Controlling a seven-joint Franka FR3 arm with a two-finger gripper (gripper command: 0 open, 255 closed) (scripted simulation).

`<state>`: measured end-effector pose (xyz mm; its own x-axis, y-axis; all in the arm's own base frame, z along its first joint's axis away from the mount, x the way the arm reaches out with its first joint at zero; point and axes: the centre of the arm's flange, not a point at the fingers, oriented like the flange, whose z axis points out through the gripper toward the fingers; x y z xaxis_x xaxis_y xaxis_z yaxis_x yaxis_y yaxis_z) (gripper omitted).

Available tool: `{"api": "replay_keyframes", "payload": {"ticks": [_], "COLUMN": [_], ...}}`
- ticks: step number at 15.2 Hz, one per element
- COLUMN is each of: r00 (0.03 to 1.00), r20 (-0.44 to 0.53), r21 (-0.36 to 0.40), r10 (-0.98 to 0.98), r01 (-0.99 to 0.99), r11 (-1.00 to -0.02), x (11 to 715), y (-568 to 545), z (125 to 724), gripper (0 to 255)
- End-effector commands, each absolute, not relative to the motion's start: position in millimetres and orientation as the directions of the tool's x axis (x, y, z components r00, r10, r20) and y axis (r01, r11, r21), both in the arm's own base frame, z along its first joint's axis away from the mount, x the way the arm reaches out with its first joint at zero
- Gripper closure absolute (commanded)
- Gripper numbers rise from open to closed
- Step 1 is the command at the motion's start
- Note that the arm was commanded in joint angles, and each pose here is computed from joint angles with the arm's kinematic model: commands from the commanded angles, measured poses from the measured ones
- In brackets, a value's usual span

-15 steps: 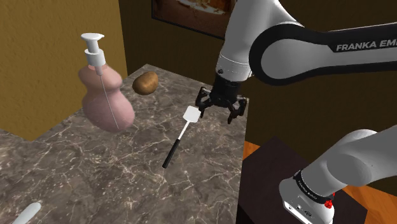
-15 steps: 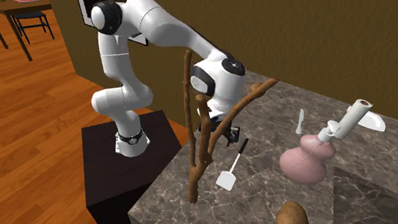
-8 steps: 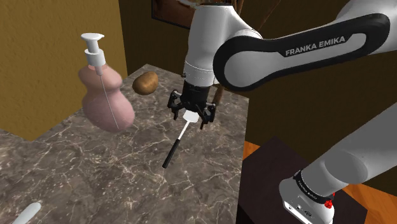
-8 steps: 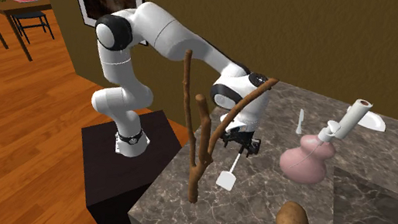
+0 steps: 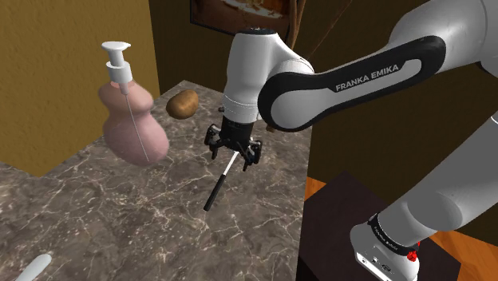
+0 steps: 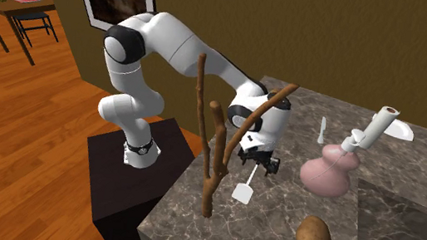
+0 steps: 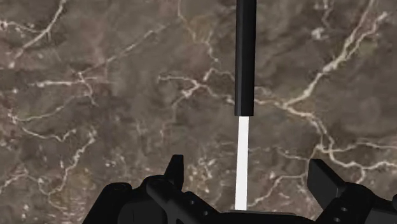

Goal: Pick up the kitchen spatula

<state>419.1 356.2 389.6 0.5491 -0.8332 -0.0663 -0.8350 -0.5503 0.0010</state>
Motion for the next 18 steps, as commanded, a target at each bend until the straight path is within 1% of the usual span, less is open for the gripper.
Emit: {"api": "replay_keyframes", "payload": {"ticks": [1, 2, 3, 12, 18], "r00": [0.549, 0.549, 0.549, 0.549, 0.549], "r20": [-0.066, -0.066, -0.066, -0.066, -0.066], "r21": [0.0, 0.0, 0.001, 0.001, 0.001], "r10": [-0.833, -0.833, -0.833, -0.833, -0.833], "r01": [-0.835, -0.835, -0.835, -0.835, -0.835], "r11": [-0.55, -0.55, -0.55, -0.55, -0.55], "x": [418.7, 418.7, 418.6, 418.7, 418.7], "y": [356.8, 356.8, 357.0, 356.8, 356.8], "z": [385.6, 385.6, 385.9, 385.6, 417.3], "gripper": [0, 0, 255, 255, 255]}}
